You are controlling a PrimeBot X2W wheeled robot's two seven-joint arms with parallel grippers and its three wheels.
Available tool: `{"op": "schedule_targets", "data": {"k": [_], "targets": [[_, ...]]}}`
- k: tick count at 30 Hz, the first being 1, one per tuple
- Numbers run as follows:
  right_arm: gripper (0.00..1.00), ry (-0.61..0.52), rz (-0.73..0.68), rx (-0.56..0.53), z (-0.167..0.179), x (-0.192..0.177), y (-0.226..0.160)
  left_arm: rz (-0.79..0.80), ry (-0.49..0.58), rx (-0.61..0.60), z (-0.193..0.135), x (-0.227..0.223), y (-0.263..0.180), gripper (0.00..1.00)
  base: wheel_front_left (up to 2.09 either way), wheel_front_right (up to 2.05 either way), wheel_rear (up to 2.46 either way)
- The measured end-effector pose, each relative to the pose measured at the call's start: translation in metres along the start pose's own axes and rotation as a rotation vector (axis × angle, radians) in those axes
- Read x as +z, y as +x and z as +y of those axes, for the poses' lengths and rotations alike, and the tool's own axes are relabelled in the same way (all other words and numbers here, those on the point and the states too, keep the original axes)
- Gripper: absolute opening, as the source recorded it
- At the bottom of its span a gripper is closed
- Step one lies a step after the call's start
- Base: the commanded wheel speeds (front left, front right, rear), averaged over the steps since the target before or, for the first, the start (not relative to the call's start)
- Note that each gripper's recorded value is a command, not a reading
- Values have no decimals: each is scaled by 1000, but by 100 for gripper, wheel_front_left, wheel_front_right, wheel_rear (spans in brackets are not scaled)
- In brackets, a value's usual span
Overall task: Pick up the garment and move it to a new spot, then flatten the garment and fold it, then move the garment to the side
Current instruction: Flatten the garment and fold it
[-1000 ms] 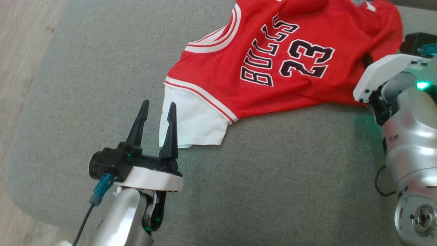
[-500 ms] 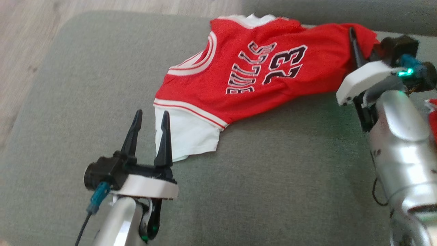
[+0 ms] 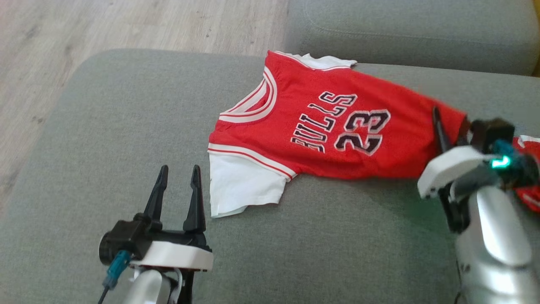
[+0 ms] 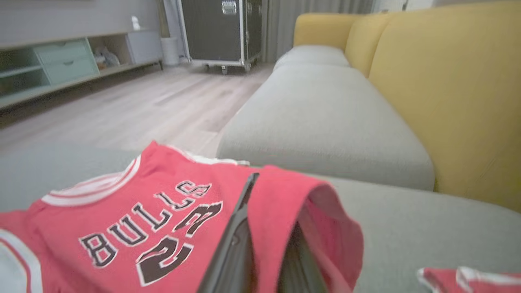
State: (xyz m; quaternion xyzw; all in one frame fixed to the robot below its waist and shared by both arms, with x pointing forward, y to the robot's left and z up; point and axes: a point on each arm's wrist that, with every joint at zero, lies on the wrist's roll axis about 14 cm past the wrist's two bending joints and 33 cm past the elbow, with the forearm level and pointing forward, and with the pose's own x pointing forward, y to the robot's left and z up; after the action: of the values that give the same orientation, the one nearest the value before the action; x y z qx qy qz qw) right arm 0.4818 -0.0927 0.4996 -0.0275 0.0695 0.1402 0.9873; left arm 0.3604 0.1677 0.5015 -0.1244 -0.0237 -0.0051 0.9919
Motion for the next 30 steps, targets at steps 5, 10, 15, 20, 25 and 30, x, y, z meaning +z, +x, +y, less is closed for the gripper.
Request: {"op": "schedule_targets", "data": {"k": [5, 10, 15, 20, 25, 30], "targets": [[0, 29, 167, -2, 2, -37, -9, 27, 1, 15, 5, -9, 0, 100, 0, 0, 0], [0, 80, 287, 13, 6, -56, 6, 49, 6, 27, 10, -15, 6, 100, 0, 0, 0], [0, 106, 401, -11, 0, -72, 29, 52, 14, 16, 9, -16, 14, 100, 0, 0, 0], [42, 91, 490, -50, -11, -81, 62, 68, 14, 41, 18, -20, 17, 100, 0, 0, 0], [100, 54, 590, -72, -18, -107, 72, 74, 23, 62, 26, -20, 18, 100, 0, 0, 0], [100, 14, 559, -78, -23, -105, 69, 72, 20, 53, 23, -20, 20, 100, 0, 0, 0]]}}
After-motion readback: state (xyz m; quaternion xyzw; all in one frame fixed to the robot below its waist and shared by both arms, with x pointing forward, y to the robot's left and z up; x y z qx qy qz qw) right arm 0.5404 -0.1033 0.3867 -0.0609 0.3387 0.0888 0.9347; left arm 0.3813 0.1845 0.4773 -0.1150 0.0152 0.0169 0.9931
